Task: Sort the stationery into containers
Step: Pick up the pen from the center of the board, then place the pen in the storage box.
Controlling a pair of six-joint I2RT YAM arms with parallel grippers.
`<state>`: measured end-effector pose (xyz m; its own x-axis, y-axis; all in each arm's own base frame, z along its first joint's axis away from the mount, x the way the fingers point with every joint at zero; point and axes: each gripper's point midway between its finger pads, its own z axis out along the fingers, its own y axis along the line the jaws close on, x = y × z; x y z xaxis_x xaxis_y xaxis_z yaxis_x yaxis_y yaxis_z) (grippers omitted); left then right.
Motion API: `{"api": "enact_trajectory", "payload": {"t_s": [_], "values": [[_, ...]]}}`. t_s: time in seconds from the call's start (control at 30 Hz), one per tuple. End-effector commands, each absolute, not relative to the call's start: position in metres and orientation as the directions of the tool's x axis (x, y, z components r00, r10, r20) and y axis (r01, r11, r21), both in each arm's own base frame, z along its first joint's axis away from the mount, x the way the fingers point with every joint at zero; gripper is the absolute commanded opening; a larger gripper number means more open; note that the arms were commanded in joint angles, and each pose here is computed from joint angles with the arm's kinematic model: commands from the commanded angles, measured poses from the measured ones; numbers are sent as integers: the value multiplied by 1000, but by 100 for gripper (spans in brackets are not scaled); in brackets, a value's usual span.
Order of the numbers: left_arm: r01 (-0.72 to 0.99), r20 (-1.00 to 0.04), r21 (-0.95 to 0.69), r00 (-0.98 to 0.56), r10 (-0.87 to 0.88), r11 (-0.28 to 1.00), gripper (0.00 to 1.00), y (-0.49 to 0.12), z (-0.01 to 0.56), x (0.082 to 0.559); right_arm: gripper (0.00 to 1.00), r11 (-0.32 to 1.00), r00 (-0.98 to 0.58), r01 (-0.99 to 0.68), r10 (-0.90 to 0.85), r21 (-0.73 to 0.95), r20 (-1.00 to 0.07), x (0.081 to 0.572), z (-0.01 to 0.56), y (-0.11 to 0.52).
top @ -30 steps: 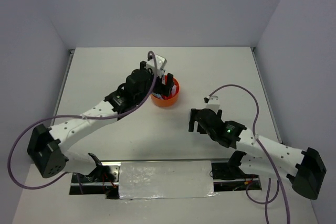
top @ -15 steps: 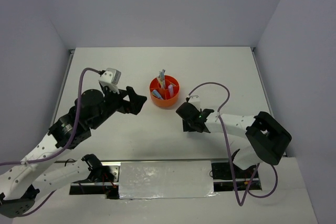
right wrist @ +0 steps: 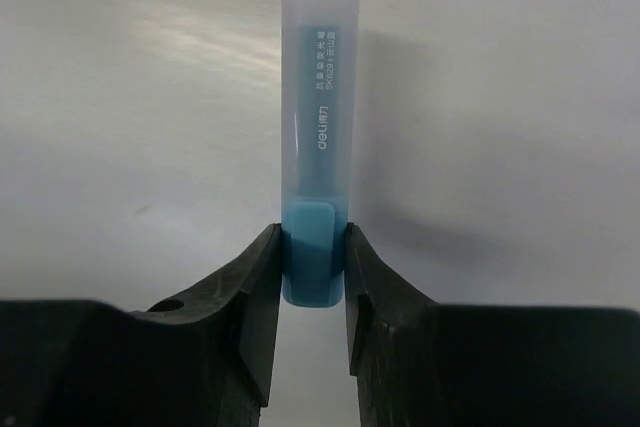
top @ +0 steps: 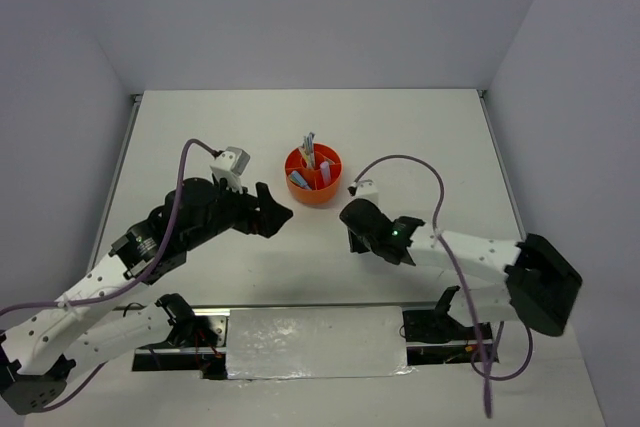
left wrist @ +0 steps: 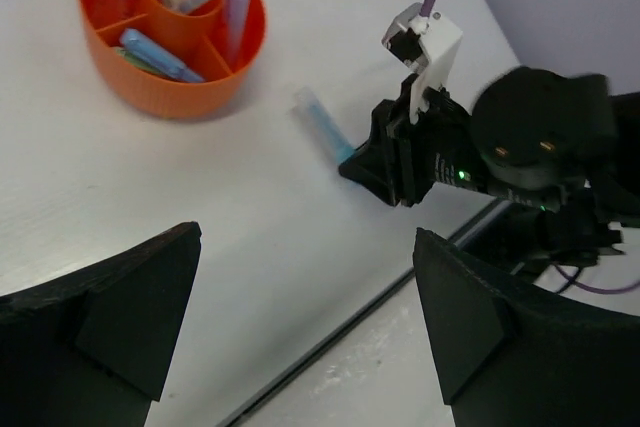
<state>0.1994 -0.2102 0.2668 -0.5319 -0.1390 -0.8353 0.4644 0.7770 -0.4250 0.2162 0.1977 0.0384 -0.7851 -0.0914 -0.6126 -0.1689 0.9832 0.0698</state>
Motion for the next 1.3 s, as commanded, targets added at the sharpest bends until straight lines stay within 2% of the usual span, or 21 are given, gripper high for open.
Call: {"api": "enact_trajectory", "payload": {"t_s": [0.0,0.17,0.27,0.5,0.63,0.7,0.83,0.93,1.03,1.2,1.27], "values": [[520,-775,-589,-580,-250,618,99,-243,298,188,3,900,-590,-415,-155,134,-792,203,117,236],[479,-678,-706,-670,-301,522,99,-265,297,182,2,724,-375,-687,-283,60,-883,145,174,275],[488,-654,-727,-706,-272,483,99,-275,292,177,1,682,-309,-731,-280,39,-909,131,198,283],[495,-649,-721,-727,-224,485,99,-279,275,170,1,719,-254,-695,-279,-26,-926,125,222,293],[496,-652,-709,-732,-199,501,95,-276,262,167,1,736,-229,-676,-255,-35,-939,128,231,295],[508,-650,-713,-737,-185,483,87,-277,259,162,1,733,-221,-680,-241,-28,-945,128,235,295],[532,-659,-716,-730,-184,452,60,-278,264,158,1,718,-206,-696,-232,-25,-951,126,239,297],[551,-673,-707,-716,-185,443,50,-278,269,158,2,676,-197,-736,-259,-32,-946,118,238,303],[561,-682,-700,-708,-181,442,45,-280,272,159,2,659,-187,-751,-276,-44,-943,115,235,304],[566,-683,-697,-712,-165,441,46,-283,268,160,2,633,-179,-773,-290,-49,-940,109,232,305],[572,-684,-697,-712,-159,432,42,-285,267,159,2,624,-178,-780,-286,-42,-942,107,233,304]]}}
